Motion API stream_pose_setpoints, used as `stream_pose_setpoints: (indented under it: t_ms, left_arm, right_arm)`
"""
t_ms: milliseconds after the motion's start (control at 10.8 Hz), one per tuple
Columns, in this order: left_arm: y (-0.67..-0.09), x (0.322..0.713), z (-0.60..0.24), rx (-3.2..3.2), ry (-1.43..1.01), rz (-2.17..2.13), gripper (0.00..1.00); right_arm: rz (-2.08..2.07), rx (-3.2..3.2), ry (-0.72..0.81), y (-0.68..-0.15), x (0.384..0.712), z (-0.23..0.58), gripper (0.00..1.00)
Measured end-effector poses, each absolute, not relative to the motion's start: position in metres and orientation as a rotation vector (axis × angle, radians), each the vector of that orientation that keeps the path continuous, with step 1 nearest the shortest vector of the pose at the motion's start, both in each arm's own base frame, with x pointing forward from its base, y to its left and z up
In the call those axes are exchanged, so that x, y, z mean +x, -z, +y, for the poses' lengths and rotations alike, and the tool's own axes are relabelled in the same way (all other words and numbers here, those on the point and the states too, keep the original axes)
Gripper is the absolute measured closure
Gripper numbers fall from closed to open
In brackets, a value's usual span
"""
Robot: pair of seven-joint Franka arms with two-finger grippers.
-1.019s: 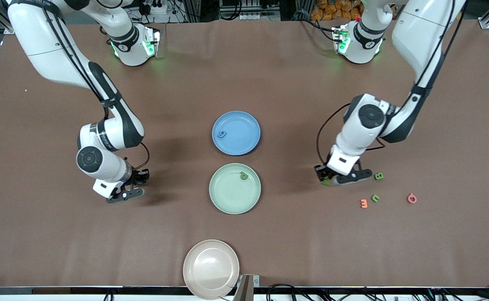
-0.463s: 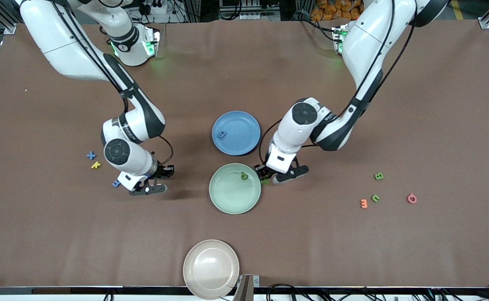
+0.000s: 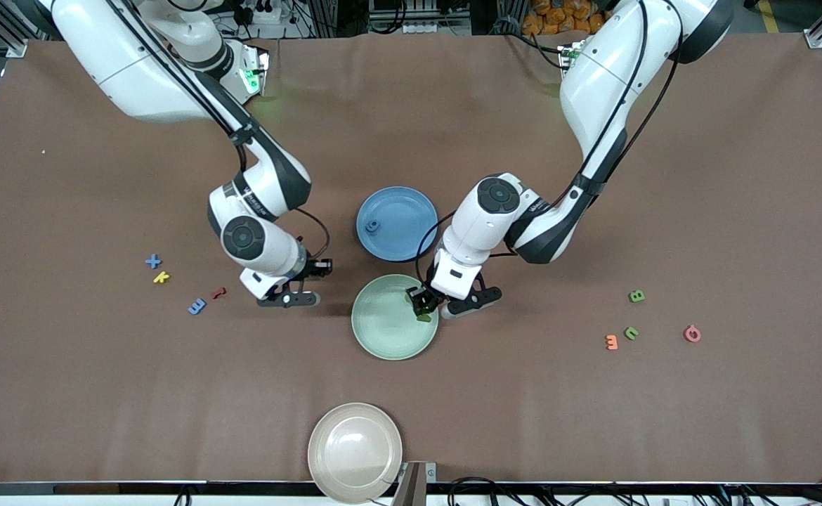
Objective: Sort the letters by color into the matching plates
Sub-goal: 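Drop the N on the green plate while the right gripper drops the G on blue, then move the left gripper to the green B while the right gripper reaches the blue E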
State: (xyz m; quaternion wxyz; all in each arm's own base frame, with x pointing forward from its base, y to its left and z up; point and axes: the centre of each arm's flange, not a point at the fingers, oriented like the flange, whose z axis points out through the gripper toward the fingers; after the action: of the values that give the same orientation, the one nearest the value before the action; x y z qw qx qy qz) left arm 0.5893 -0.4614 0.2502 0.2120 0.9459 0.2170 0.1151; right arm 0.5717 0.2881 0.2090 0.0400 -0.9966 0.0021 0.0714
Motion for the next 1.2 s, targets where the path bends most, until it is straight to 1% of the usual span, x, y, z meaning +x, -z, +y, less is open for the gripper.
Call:
stream_pose_setpoints:
  t_ms: [185,370,463,648,833,926,1019,1111,1204]
  left_arm:
    - [-0.242,0.591,-0.46,2.64,-0.343,0.602,0.37]
    - [-0.237,0.602,-0.444,2.658,-0.377,0.626,0.09]
    - [-0.232,0.612,-0.428,2.689,-0.396,0.649,0.0]
    - [-0.214,0.636,-0.377,2.822,-0.425,0.684,0.0]
    - [-0.199,0.659,-0.313,2.962,-0.386,0.629,0.0]
    - [-0.195,0.67,-0.276,3.025,-0.353,0.588,0.0]
    - [-0.192,0.679,-0.236,3.096,-0.302,0.519,0.0]
    - [-0.191,0.684,-0.207,3.135,-0.266,0.474,0.0]
    - [-0.192,0.683,-0.181,3.164,-0.231,0.431,0.0]
  right_arm:
    - [0.081,-3.039,-0.263,-0.216,0.554,0.32,0.65]
    - [0.136,-3.026,-0.294,-0.223,0.534,0.35,0.65]
    - [0.173,-3.022,-0.313,-0.225,0.524,0.364,0.65]
    - [0.256,-3.012,-0.352,-0.229,0.498,0.393,0.65]
    - [0.31,-3.015,-0.378,-0.229,0.473,0.42,0.65]
    - [0.318,-3.018,-0.383,-0.229,0.465,0.427,0.62]
    - [0.334,-3.019,-0.387,-0.228,0.463,0.429,0.62]
    - [0.341,-3.019,-0.388,-0.227,0.464,0.428,0.55]
    - [0.345,-3.02,-0.388,-0.227,0.465,0.427,0.42]
